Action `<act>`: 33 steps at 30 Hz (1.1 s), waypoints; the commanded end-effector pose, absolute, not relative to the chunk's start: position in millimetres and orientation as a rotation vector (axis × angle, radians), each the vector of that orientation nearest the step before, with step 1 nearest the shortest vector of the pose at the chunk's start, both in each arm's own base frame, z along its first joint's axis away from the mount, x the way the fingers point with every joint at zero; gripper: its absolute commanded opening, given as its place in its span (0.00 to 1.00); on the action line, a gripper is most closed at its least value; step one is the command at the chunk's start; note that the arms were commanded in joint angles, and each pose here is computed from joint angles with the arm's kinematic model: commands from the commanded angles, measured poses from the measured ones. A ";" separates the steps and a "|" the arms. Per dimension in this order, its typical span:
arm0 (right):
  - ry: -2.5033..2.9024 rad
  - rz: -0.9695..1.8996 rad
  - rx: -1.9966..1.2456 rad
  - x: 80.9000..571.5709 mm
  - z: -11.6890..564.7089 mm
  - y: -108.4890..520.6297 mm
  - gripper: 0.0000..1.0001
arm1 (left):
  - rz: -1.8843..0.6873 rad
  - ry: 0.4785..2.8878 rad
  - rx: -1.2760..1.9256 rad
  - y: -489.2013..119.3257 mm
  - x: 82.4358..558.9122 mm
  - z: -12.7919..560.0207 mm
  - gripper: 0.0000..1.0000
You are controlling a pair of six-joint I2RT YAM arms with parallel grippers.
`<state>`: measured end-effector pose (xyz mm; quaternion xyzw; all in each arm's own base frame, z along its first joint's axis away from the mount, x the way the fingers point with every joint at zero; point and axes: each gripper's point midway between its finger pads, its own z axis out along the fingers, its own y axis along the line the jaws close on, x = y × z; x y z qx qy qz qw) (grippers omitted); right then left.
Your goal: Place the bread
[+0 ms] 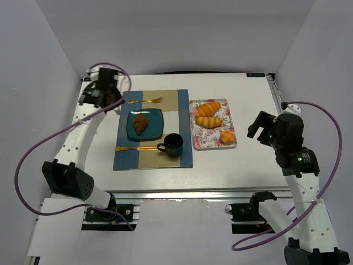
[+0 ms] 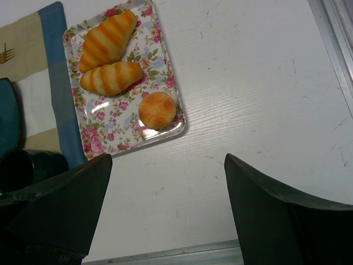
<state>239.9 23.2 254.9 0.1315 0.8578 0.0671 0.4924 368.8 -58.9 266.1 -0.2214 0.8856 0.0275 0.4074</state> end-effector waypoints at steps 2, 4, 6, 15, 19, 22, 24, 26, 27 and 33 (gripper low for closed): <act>2.036 0.200 0.280 249.1 270.3 29.9 0.89 | 0.178 2.120 -0.713 28.4 407.5 248.4 0.53; 2.044 0.205 0.274 249.6 270.2 31.2 0.89 | 0.160 2.085 -0.756 59.5 425.1 236.4 0.53; 2.043 0.207 0.269 250.1 273.0 31.7 0.89 | 0.198 2.126 -0.747 76.6 434.3 206.5 0.53; 2.083 0.201 0.254 253.1 264.5 33.1 0.89 | 0.232 2.196 -0.697 102.5 465.5 122.2 0.51; 2.110 0.201 0.259 252.2 255.9 33.7 0.89 | 0.262 2.239 -0.715 110.0 469.2 85.6 0.51; 2.144 0.200 0.262 250.0 245.8 34.5 0.89 | 0.297 2.258 -0.714 116.4 472.1 72.9 0.53; 2.164 0.199 0.266 248.7 239.5 34.6 0.89 | 0.319 2.300 -0.725 120.9 471.3 53.2 0.55; 2.169 0.198 0.272 247.7 237.5 34.5 0.89 | 0.322 2.329 -0.731 122.9 474.1 39.2 0.62; 2.170 0.193 0.275 246.6 237.3 33.6 0.89 | 0.321 2.339 -0.734 123.1 474.6 35.1 0.63; 2.129 0.194 0.274 246.0 249.6 32.3 0.89 | 0.311 2.354 -0.729 121.7 476.8 47.3 0.78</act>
